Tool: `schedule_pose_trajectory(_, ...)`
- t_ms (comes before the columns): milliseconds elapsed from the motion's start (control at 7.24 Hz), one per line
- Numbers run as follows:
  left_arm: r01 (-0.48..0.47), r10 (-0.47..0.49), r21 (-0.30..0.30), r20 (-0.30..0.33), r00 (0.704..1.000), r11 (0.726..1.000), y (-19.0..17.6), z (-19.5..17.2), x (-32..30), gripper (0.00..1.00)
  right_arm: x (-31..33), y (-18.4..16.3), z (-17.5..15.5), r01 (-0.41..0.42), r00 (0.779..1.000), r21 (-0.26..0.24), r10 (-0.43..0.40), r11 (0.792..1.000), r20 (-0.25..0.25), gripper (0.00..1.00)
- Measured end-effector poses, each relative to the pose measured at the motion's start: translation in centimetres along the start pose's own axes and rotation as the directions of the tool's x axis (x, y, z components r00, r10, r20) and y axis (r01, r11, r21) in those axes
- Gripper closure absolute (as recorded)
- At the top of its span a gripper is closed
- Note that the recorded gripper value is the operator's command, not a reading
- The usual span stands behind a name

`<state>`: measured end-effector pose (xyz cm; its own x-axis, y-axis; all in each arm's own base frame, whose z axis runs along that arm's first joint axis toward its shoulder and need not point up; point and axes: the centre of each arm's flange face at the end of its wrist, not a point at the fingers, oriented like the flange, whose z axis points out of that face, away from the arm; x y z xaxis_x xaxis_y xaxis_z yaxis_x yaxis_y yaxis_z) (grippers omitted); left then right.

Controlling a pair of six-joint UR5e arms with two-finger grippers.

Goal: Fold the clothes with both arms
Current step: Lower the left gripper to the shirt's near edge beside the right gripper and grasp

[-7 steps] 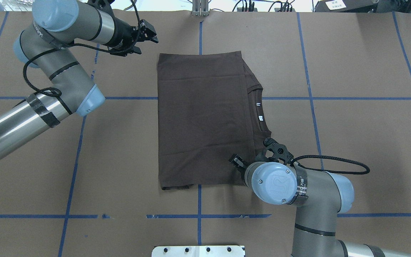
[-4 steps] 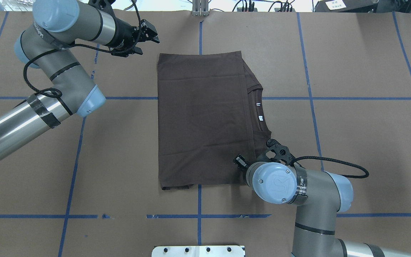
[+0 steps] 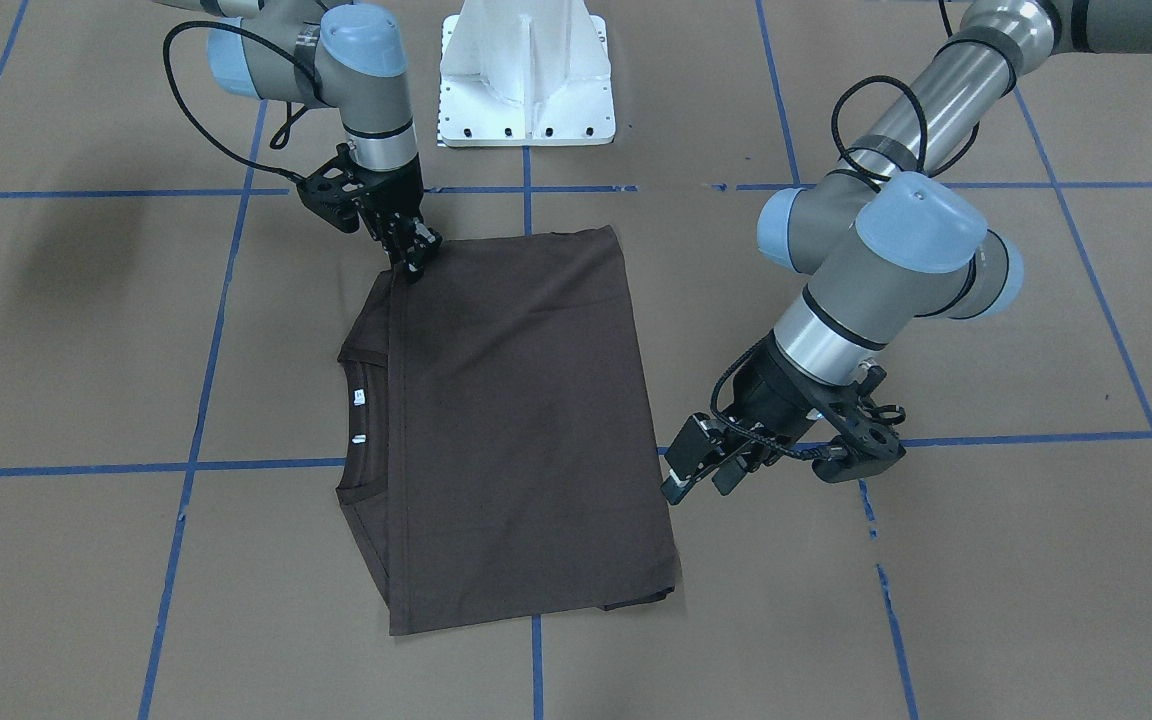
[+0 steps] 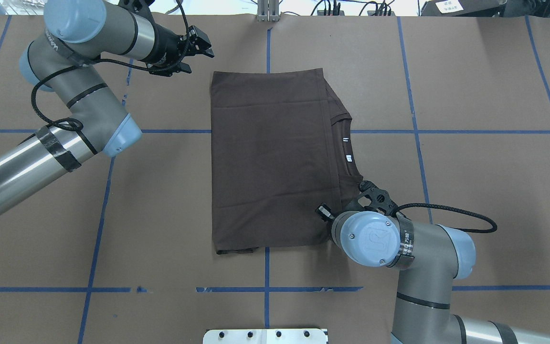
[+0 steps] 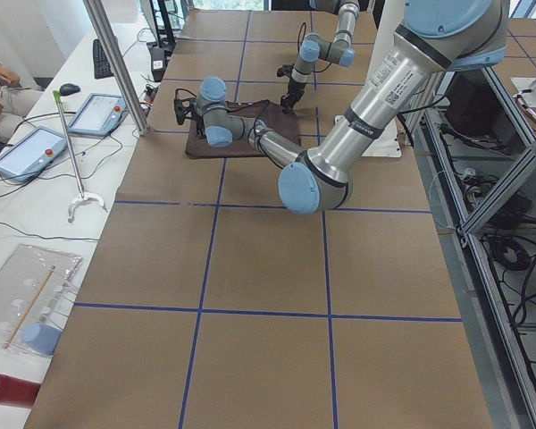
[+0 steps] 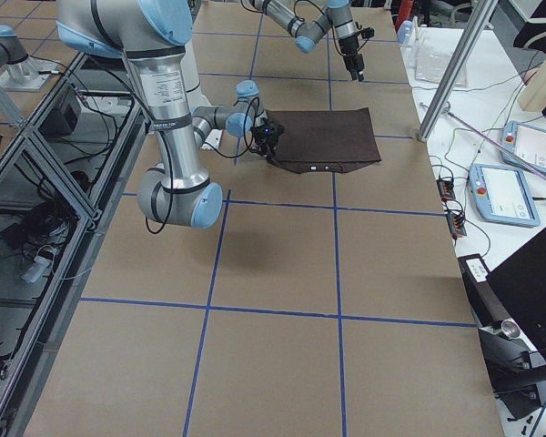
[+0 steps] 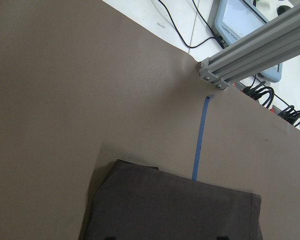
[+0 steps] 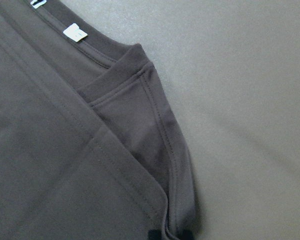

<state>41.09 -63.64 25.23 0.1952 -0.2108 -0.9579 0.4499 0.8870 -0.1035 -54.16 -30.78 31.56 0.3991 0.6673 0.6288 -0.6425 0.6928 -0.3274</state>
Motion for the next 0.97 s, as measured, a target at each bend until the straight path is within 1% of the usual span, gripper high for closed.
schedule_pose_trajectory(552,0.02,-0.02,-0.01,-0.013,1.0,1.0,1.0,-0.2,0.6,0.26,-0.2,-0.1,-0.7,-0.002,1.0,-0.004,0.002,1.0,0.008,1.0)
schedule_pose_trajectory(690,0.05,-0.051,-0.031,-0.031,0.998,0.998,3.1,-0.8,0.9,0.26,-0.2,-0.2,-1.5,-0.002,1.0,-0.009,0.002,1.0,0.011,1.0)
schedule_pose_trajectory(828,0.1,-0.103,-0.064,-0.047,0.994,0.993,7.3,-1.8,0.1,0.25,-0.2,0.0,-2.6,0.0,1.0,-0.012,0.0,1.0,0.009,1.0)
schedule_pose_trajectory(966,0.149,-0.153,-0.083,-0.042,0.987,0.985,12.9,-3.1,-1.5,0.24,-0.1,0.2,-3.7,0.005,1.0,-0.014,-0.004,1.0,0.003,1.0)
